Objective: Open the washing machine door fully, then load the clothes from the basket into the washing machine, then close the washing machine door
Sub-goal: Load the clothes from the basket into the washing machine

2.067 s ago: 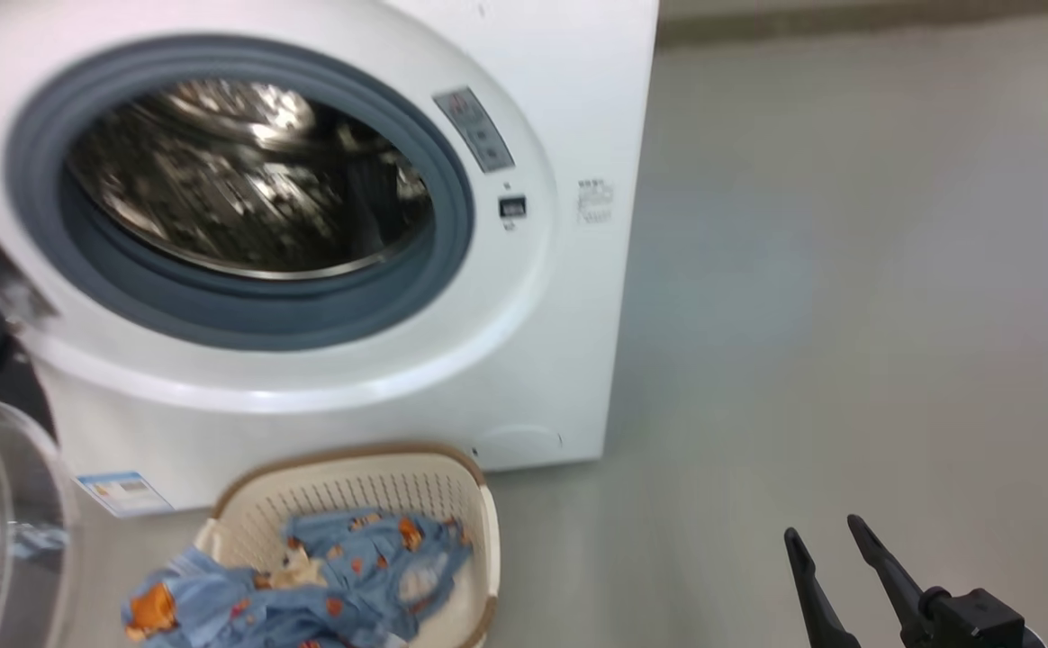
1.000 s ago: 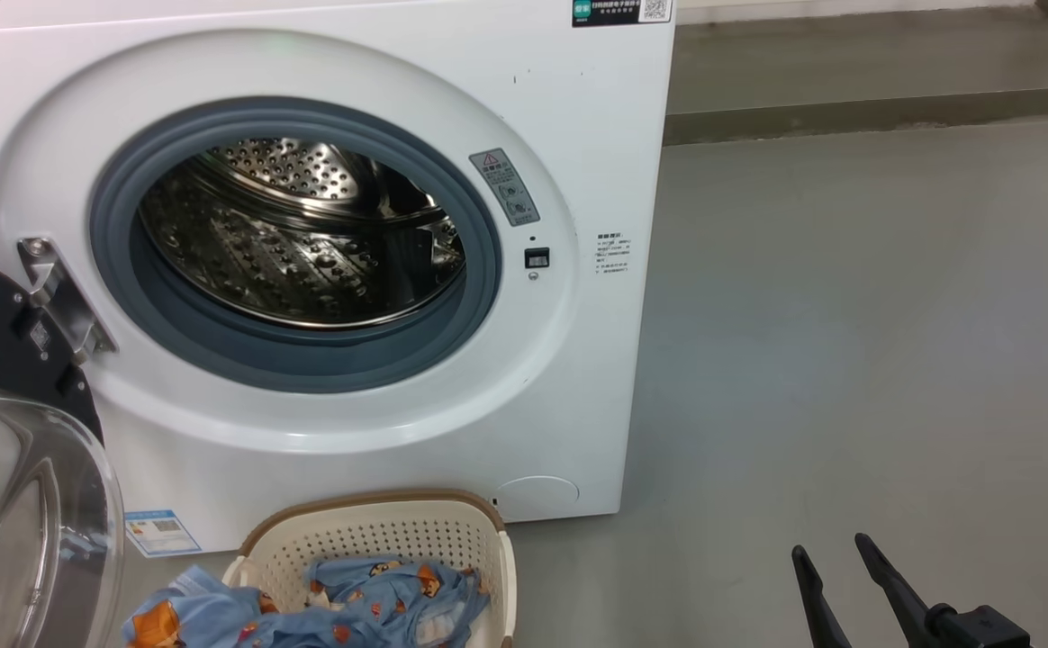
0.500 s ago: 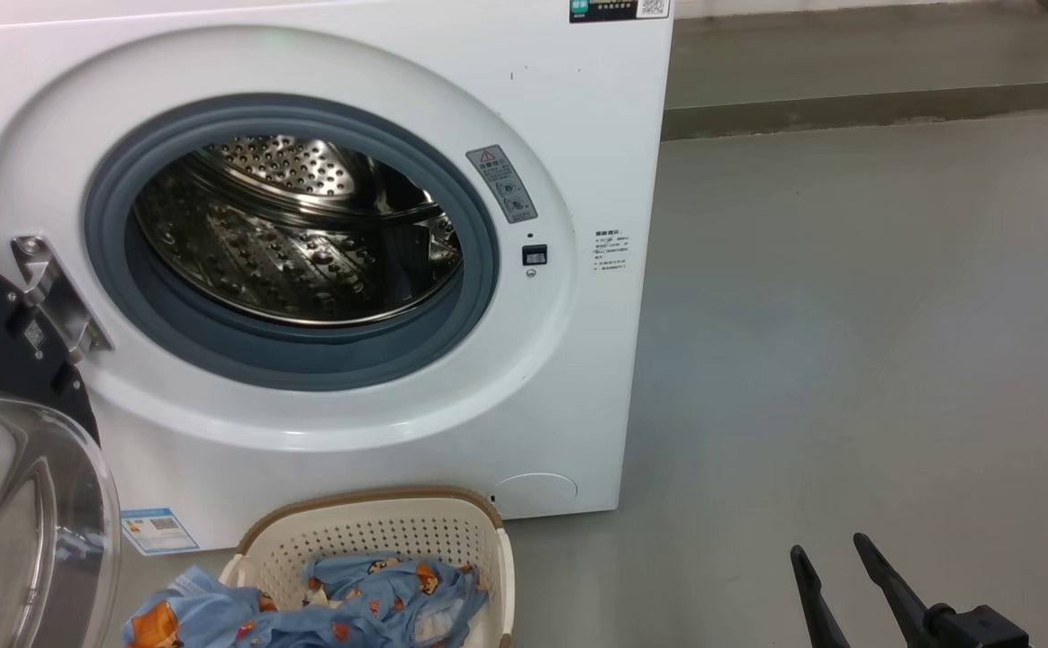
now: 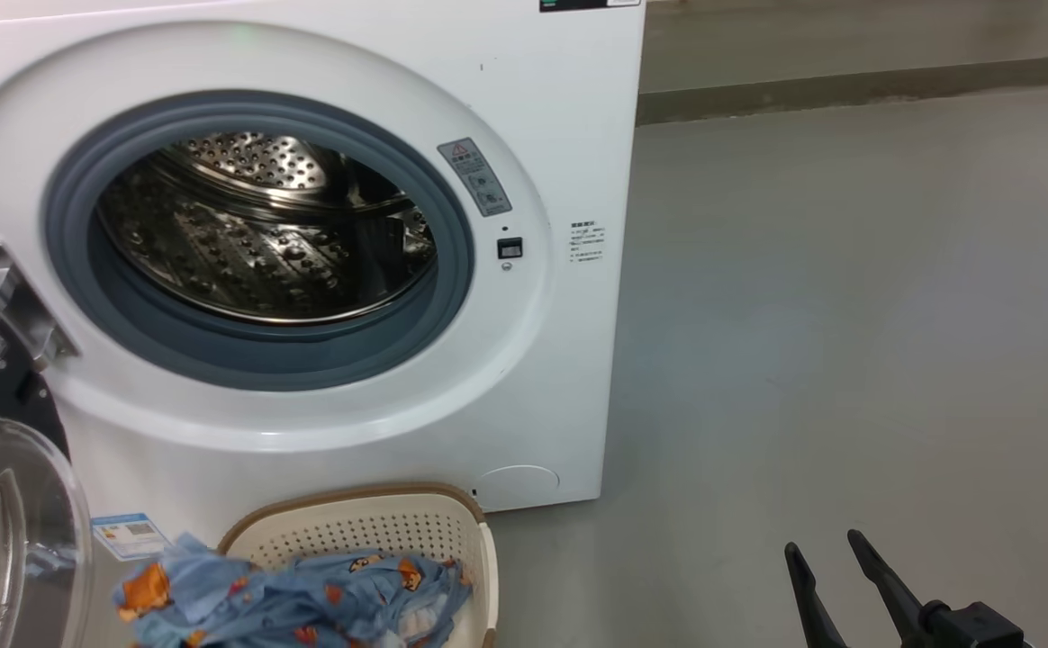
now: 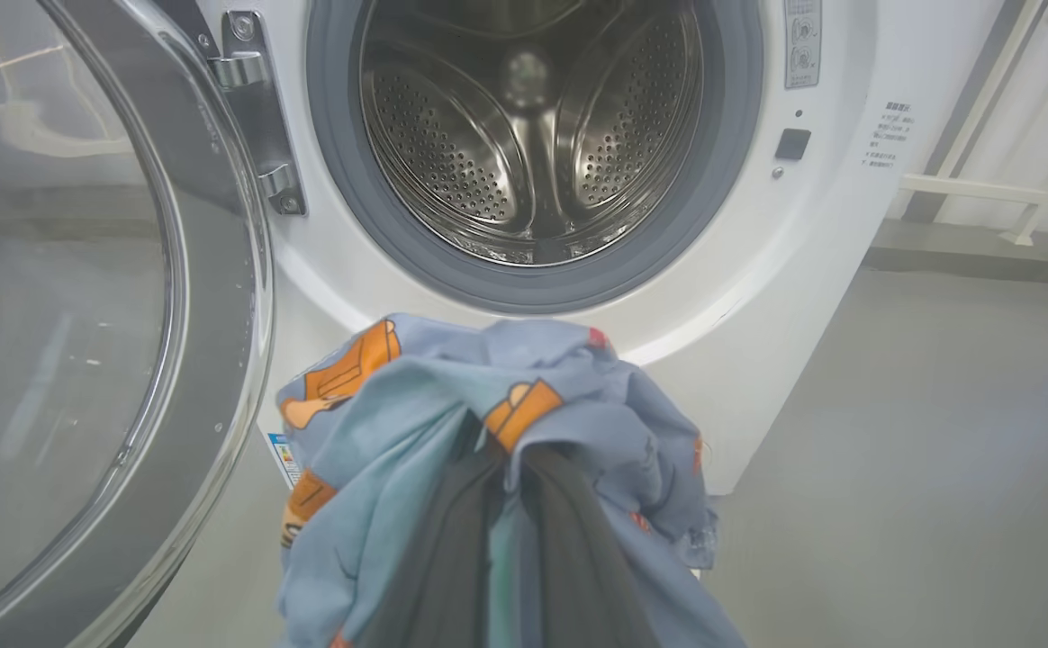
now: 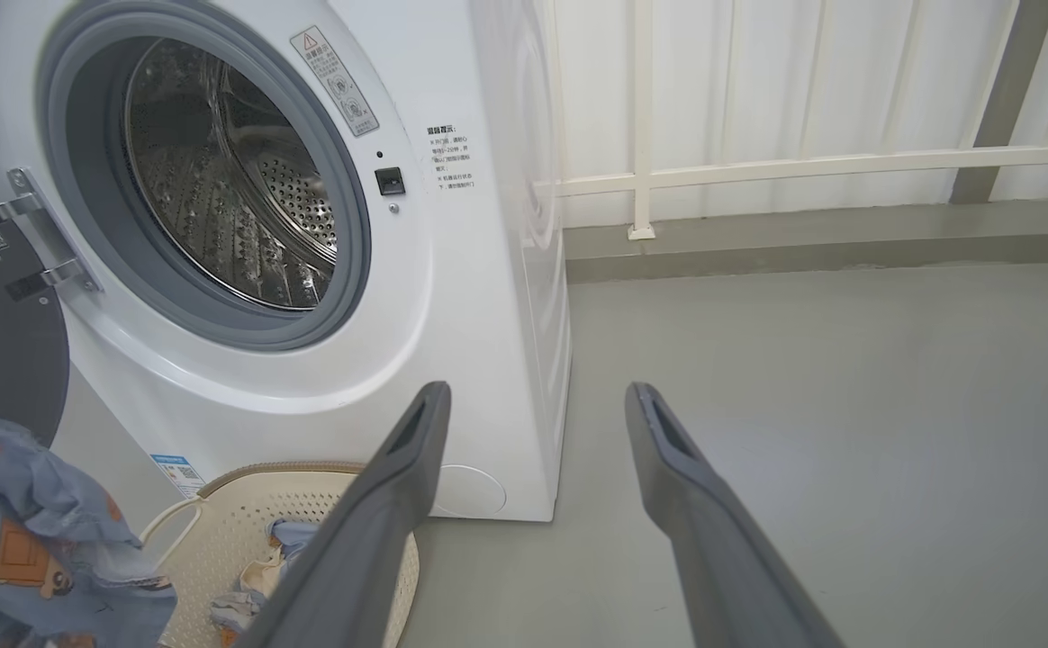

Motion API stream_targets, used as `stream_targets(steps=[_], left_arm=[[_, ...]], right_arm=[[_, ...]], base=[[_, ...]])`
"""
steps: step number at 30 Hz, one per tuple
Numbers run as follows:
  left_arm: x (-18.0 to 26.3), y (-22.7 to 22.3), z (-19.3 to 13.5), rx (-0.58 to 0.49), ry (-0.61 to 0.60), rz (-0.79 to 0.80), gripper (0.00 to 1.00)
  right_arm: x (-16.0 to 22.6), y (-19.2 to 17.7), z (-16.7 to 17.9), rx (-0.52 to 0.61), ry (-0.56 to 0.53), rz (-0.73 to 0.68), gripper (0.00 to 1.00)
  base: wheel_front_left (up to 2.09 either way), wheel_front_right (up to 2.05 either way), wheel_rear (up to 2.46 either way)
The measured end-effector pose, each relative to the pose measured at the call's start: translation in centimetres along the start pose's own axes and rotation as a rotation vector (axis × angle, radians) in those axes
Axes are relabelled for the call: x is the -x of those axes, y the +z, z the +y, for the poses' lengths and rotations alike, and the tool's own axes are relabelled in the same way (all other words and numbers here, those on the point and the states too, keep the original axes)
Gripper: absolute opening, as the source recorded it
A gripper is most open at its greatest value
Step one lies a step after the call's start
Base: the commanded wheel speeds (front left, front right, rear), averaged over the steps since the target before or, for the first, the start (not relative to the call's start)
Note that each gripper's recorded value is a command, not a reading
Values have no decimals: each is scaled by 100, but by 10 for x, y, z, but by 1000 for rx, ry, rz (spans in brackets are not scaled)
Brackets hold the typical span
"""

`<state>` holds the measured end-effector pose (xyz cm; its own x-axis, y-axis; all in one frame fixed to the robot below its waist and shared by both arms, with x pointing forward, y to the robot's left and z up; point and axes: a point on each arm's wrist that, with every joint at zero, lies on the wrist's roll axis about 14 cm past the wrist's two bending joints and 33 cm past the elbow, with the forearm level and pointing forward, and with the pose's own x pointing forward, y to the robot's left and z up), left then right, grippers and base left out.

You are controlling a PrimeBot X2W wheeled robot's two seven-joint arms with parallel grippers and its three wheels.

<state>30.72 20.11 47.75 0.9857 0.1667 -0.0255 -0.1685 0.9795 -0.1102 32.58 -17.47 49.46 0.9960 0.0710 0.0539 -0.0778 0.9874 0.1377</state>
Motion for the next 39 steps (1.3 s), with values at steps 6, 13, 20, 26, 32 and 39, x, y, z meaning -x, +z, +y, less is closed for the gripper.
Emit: stream_targets(steps=[6,13,20,26,32,39], left_arm=[[-30,16,-22,10,-64,-51,0],[-80,40,-46,12,-116,-123,0],[-152,71,-68,-14,-166,-214,0],[-220,93,-87,-66,-196,-281,0],[-277,81,-106,-84,-209,-275,0],[-329,37,-110,-104,-184,-221,0]], right_arm=[[2,0,-8,-2,-32,-1,100],[3,-3,-21,-8,-81,11,100],[-18,-2,-31,-8,-109,10,100],[-41,-4,-37,-27,-121,8,100],[-56,-22,-43,-26,-132,59,100],[-75,-44,-52,-4,-141,114,100]], base=[[0,0,0],[0,0,0],[0,0,0],[0,0,0],[0,0,0],[0,0,0]])
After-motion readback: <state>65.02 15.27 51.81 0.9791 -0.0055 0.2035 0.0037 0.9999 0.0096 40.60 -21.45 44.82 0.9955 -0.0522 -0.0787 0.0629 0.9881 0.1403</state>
